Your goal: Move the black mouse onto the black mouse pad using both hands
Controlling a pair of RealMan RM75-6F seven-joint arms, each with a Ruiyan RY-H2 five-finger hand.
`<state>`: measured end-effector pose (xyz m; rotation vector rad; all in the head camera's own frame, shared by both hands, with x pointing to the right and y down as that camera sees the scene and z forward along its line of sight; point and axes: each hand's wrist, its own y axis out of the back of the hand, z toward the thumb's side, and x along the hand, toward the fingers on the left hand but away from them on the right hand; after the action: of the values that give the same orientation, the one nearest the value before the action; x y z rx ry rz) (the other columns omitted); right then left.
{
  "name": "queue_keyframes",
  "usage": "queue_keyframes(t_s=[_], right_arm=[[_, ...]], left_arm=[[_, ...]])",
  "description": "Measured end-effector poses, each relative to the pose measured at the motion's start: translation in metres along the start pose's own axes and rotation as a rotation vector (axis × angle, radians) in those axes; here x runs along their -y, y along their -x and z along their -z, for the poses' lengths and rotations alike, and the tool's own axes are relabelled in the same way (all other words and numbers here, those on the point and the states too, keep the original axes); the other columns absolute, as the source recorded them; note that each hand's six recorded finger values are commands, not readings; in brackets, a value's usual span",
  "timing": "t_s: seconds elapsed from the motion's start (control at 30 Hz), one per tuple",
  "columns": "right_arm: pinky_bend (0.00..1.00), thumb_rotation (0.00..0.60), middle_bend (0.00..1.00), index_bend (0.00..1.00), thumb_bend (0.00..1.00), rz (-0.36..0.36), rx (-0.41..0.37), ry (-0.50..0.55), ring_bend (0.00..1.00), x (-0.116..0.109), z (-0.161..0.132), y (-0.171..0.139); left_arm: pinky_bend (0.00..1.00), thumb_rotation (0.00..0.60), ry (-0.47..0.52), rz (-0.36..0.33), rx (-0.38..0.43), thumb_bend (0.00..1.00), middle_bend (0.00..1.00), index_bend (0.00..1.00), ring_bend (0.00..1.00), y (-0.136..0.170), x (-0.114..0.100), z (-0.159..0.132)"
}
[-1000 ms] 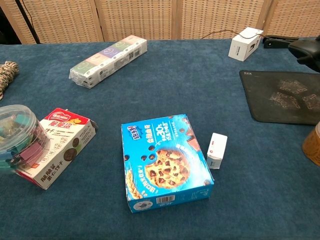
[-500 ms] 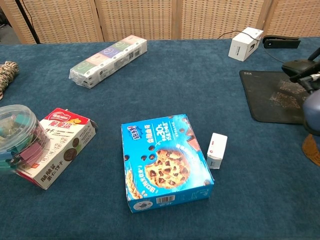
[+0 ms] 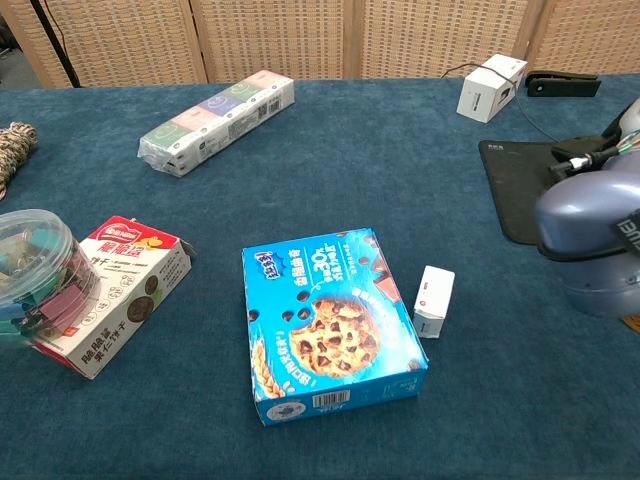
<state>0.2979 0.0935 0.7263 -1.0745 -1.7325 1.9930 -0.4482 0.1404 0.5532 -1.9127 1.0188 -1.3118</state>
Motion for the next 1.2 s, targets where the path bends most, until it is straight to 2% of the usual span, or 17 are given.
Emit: queue_keyframes(t_s=[0.23, 0.7, 0.87, 1.1, 1.2], right_arm=[[0.47, 0.6, 0.49, 0.47, 0.53, 0.004, 0.016, -0.015, 0.42, 0.006, 0.001, -0.001], [0.46, 0.6, 0.48, 0.47, 0.53, -0.023, 0.024, -0.019, 0.42, 0.019, 0.008, 0.004], [0.41, 0.6, 0.47, 0.45, 0.53, -0.028, 0.026, -0.016, 0.4, 0.02, 0.009, 0.007], [0.31, 0.6, 0.39, 0.38, 0.53, -0.032, 0.031, -0.019, 0.29, 0.022, 0.012, 0.011], [0.24, 0.6, 0.29, 0.29, 0.5, -0.029, 0.031, -0.019, 0.2, 0.021, 0.013, 0.013]], left_arm=[[0.0, 0.6, 0.012, 0.014, 0.016, 0.02, 0.0, 0.0, 0.0, -0.002, -0.002, 0.0], [0.0, 0.6, 0.012, 0.017, 0.0, 0.02, 0.0, 0.0, 0.0, -0.004, -0.003, 0.003], [0.0, 0.6, 0.013, 0.013, -0.006, 0.02, 0.0, 0.0, 0.0, -0.004, -0.004, 0.004], [0.0, 0.6, 0.018, 0.012, -0.013, 0.02, 0.0, 0.0, 0.0, -0.004, -0.004, 0.006], [0.0, 0.6, 0.02, 0.013, -0.013, 0.02, 0.0, 0.0, 0.0, -0.004, -0.005, 0.006]])
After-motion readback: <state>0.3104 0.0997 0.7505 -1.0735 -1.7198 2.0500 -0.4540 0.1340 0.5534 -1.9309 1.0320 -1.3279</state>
